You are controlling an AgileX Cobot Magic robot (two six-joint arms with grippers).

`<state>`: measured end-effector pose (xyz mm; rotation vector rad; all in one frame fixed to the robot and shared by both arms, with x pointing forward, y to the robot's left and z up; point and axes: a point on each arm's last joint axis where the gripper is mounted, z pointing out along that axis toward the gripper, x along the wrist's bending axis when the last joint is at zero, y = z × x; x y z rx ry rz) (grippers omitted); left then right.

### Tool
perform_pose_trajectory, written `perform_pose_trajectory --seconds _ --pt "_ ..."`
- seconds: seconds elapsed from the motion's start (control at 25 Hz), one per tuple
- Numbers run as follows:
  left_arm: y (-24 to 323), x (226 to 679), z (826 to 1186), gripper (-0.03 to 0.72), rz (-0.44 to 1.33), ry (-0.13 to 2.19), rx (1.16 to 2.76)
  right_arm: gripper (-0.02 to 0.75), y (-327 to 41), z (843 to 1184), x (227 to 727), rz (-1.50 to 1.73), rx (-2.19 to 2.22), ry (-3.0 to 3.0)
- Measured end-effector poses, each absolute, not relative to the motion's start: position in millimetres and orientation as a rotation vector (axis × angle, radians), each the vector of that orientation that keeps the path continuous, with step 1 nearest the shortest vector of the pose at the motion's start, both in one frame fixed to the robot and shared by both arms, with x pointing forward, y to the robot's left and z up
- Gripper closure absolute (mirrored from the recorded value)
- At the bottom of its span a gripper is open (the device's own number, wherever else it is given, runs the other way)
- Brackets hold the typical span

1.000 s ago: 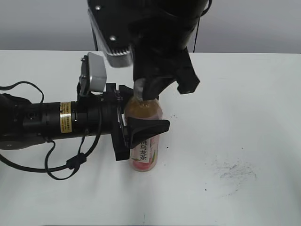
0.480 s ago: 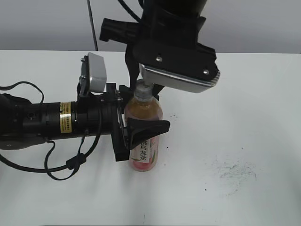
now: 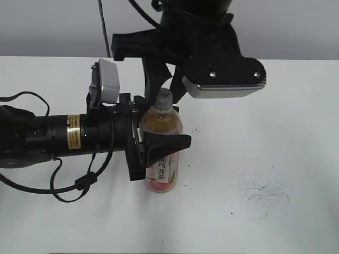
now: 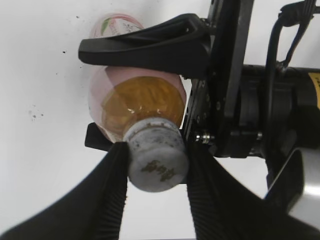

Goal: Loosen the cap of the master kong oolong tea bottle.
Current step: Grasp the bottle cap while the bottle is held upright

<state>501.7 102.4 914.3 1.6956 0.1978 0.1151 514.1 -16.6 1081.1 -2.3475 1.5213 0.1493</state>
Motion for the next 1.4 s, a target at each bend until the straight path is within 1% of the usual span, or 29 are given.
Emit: perform_pose_trajectory --seconds 0.24,0.6,0.88,1.12,1.4 --pt "102.5 501.9 914.4 0.241 0.115 0.201 1.695 0.463 -15.6 1084.0 515.0 0.125 -2.417 1.397" --pt "102.5 502.1 914.4 0.241 0.114 0.206 1.694 0.463 -14.8 1084.4 516.4 0.119 -2.423 1.395" --pt "102.5 502.0 914.4 0.241 0.114 0.205 1.694 0.463 -14.7 1084.4 515.8 0.154 -2.351 1.524" --pt "102.4 501.8 914.4 0.241 0.113 0.202 1.694 0.463 -15.3 1084.3 515.9 0.205 -2.199 1.756" --pt "103.3 503.0 914.3 0.241 0.111 0.221 1.693 0.383 -13.2 1086.6 513.9 0.326 -1.968 2.021"
